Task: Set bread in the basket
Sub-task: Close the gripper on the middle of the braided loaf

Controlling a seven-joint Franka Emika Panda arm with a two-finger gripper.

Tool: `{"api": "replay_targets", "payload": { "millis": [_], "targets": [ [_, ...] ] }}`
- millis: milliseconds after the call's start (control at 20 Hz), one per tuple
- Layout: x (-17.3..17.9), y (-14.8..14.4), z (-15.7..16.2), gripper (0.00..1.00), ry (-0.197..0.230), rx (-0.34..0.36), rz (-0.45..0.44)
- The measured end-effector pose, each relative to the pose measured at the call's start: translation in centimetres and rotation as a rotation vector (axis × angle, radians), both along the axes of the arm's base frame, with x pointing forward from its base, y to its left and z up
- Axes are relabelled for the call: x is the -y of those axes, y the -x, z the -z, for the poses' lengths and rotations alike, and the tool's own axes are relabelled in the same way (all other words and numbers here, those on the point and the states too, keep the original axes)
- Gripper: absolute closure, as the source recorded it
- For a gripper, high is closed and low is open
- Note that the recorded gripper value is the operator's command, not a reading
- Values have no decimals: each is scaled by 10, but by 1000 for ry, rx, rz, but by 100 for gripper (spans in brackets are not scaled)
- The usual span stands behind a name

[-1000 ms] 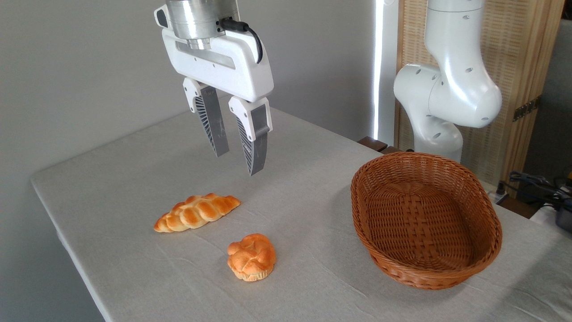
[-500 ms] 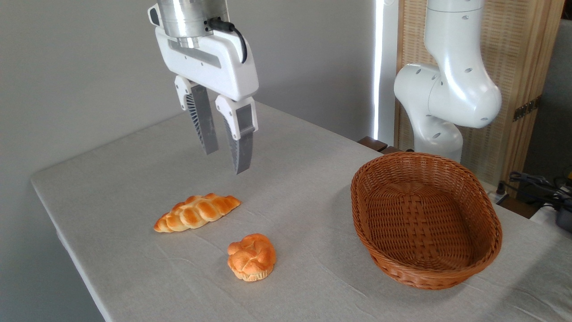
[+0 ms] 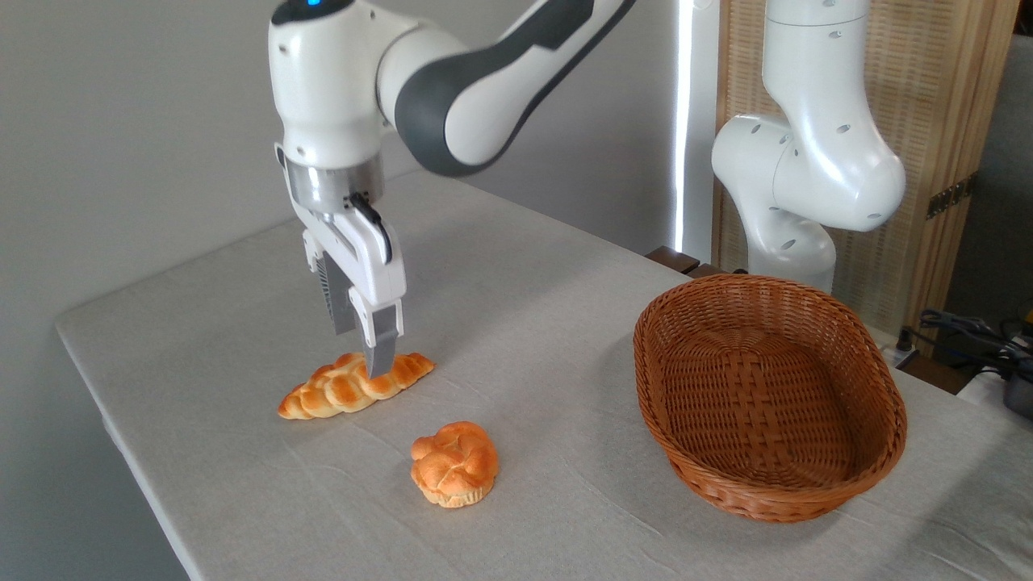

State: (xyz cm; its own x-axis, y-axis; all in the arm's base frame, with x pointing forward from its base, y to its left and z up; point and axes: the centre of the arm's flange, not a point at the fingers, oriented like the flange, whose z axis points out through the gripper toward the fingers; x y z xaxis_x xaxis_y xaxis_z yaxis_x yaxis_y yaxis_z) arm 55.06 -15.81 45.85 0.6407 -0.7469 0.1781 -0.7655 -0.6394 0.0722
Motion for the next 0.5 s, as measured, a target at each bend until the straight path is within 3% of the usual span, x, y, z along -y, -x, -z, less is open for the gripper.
{"api": "replay_targets", "payload": {
  "millis": [150,350,450,500],
  "targets": [
    [12,0,17,0,24,-27,5],
    [23,-3,39,3,-6,-44,42],
    [26,-5,46,32,-12,-38,51],
    [28,-6,48,52,-17,-32,57]
  ]
}}
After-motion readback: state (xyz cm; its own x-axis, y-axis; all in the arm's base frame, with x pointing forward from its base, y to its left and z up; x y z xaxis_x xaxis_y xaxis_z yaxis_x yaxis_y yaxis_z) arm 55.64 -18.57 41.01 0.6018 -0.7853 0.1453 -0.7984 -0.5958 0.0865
